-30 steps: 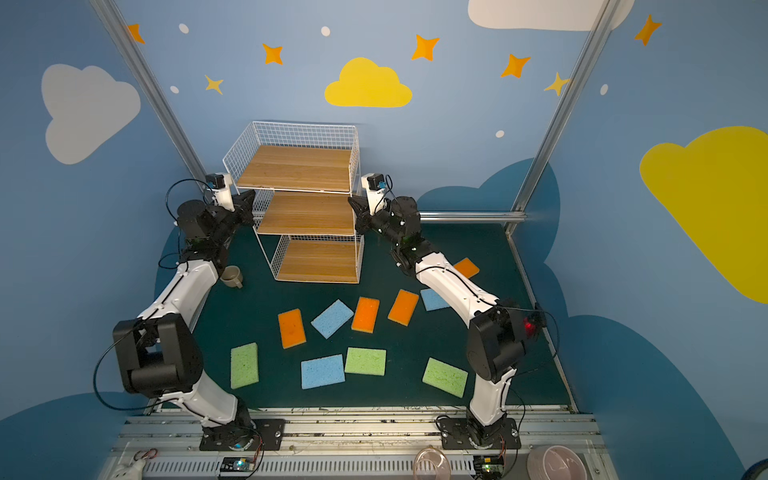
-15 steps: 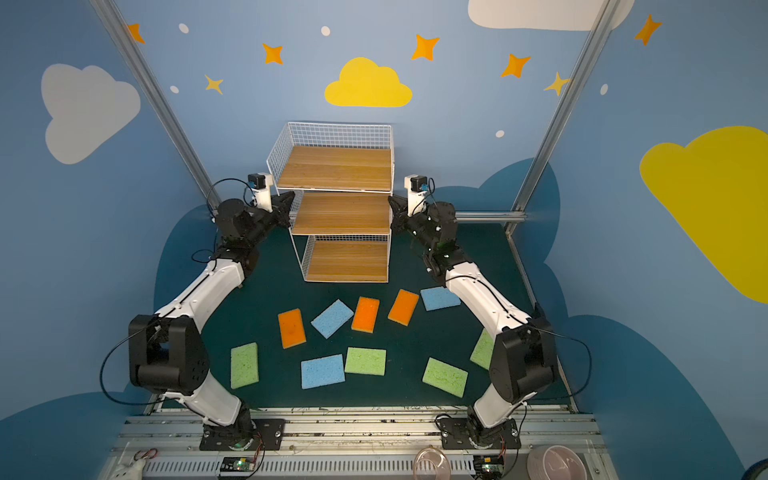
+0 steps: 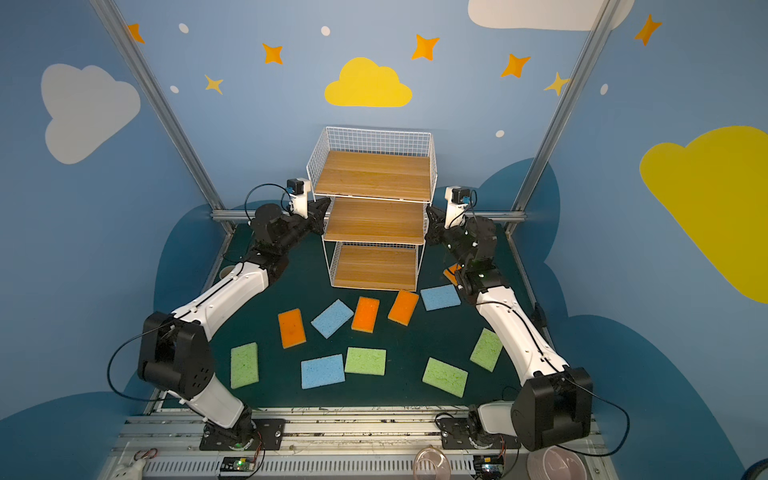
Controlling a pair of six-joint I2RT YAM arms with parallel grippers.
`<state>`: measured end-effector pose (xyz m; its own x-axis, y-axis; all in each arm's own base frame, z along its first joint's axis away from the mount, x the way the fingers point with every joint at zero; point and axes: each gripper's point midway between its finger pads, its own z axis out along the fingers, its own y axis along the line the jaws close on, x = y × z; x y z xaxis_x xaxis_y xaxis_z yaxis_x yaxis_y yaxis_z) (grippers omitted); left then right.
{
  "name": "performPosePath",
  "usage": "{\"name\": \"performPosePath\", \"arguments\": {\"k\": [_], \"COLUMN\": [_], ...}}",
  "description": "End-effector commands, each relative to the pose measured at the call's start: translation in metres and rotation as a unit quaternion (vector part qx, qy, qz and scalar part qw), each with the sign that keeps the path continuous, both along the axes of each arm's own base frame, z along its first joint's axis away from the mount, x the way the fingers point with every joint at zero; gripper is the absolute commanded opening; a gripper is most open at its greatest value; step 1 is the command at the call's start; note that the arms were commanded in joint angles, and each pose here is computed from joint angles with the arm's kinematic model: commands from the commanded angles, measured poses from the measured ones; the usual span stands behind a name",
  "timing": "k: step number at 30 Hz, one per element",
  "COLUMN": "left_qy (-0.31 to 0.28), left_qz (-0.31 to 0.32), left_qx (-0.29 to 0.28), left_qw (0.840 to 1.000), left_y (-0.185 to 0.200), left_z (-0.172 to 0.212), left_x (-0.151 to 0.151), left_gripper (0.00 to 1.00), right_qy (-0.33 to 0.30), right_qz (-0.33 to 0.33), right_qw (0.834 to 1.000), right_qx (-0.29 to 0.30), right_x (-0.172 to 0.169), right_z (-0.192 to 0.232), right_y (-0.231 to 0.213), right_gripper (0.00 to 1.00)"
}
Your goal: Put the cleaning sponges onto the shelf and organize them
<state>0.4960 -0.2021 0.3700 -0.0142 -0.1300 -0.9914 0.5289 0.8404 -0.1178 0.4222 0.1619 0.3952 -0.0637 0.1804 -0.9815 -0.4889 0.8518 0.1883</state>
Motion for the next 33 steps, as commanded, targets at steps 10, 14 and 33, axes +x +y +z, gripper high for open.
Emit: {"name": "performPosePath", "arguments": {"k": [10, 14, 33], "left_qy": [0.089, 0.096, 0.306], "left_qz": [0.013, 0.025, 0.047], "left_qx": [-0.082, -0.08, -0.062], "left_qw": [0.993, 0.992, 0.949], "left_y": [0.0, 0.014, 0.029], "left_z": [0.008, 0.014, -0.198], "left_x": [-0.03, -0.055, -0.18], "left_gripper": [0.99, 0.99, 0.99], "right_qy": [0.032, 0.041, 0.354], "right_qz": [0.046, 0.041, -0.011], "right_qw": [0.997, 0.997, 0.922], "right_qx": [0.049, 0.043, 0.156], "right_x": [-0.029, -0.048, -0.141], "right_z": [0.017, 0.017, -0.208], "right_y": [0.003, -0.004, -0.027], "right_gripper": [0.8, 0.85, 0.78]}}
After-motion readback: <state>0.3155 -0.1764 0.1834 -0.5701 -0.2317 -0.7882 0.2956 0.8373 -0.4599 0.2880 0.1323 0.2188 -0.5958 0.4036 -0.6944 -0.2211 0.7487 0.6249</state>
